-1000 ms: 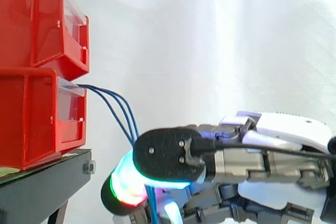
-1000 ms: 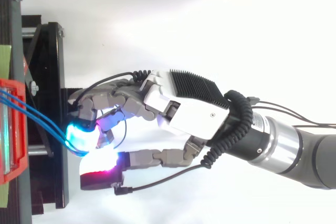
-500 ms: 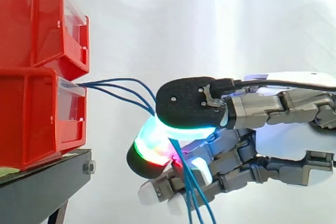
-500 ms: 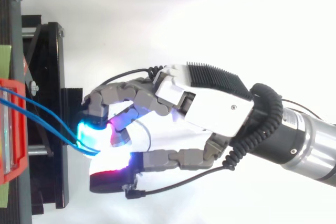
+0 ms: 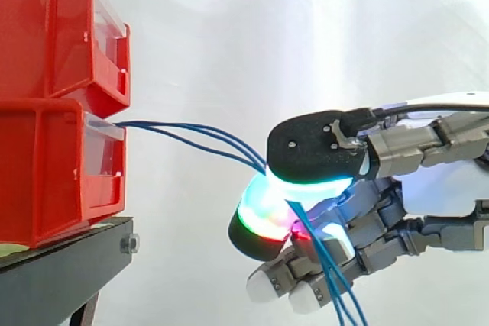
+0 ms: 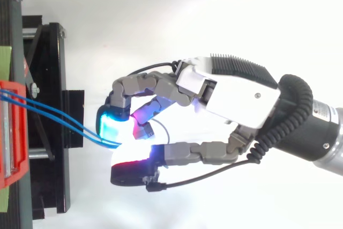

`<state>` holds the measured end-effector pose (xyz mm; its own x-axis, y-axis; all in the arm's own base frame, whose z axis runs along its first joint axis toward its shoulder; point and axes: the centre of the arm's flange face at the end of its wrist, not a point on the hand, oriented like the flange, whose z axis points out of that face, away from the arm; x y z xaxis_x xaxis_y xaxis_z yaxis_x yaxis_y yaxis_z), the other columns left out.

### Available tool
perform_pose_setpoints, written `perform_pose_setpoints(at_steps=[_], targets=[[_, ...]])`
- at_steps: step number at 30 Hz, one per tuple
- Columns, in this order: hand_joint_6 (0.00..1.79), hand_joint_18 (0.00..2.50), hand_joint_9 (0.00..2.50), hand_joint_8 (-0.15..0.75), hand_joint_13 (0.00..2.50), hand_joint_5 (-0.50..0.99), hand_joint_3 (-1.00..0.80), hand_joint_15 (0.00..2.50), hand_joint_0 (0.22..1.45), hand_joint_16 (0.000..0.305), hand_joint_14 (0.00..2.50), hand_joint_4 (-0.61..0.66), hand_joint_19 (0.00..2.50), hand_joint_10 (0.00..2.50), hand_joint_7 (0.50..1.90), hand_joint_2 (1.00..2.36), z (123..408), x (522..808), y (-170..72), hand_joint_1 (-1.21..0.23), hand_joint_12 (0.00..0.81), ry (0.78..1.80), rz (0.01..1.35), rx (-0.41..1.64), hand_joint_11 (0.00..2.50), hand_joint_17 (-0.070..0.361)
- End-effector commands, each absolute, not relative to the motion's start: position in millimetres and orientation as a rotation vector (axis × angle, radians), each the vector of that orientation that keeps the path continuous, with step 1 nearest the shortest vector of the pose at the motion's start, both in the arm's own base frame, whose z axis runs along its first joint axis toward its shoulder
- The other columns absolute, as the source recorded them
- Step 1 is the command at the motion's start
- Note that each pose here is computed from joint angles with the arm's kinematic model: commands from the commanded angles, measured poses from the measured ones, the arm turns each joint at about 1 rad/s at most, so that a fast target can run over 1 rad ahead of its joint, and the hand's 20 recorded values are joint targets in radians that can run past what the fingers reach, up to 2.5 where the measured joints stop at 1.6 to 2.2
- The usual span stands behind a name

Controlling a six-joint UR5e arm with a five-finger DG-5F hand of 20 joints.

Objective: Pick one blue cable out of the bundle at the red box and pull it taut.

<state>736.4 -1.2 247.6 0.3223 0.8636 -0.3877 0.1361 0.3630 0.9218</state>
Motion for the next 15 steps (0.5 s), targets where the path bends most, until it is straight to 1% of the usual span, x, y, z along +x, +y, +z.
perform_pose_setpoints(at_steps=[1,3,7,11,15], targets=[[0.87,0.55,0.92,0.319,0.57,-0.16,0.05,0.28,0.61,0.059,0.01,0.03,0.31,0.02,1.32,1.03,254.4,732.5,-3.4,-0.82,0.428,1.170,0.629,1.121,1.48,0.134],[0.88,0.55,0.93,0.318,0.58,-0.16,0.05,0.29,0.61,0.059,0.01,0.03,0.30,0.02,1.32,1.03,262.4,729.1,-4.3,-0.82,0.429,1.174,0.629,1.126,1.48,0.134],[0.89,0.56,0.93,0.315,0.59,-0.16,0.04,0.30,0.62,0.059,0.01,0.03,0.30,0.01,1.37,1.03,272.0,726.0,-5.2,-0.85,0.427,1.170,0.632,1.131,1.50,0.134],[0.90,0.57,0.93,0.319,0.60,-0.16,0.02,0.31,0.64,0.059,0.01,0.03,0.30,0.01,1.39,1.03,277.7,723.8,-6.6,-0.86,0.429,1.164,0.625,1.135,1.51,0.134],[0.90,0.58,0.92,0.317,0.61,-0.16,0.00,0.30,0.65,0.059,0.01,0.01,0.29,0.01,1.38,1.03,274.9,721.6,-7.3,-0.89,0.429,1.173,0.626,1.156,1.50,0.133]])
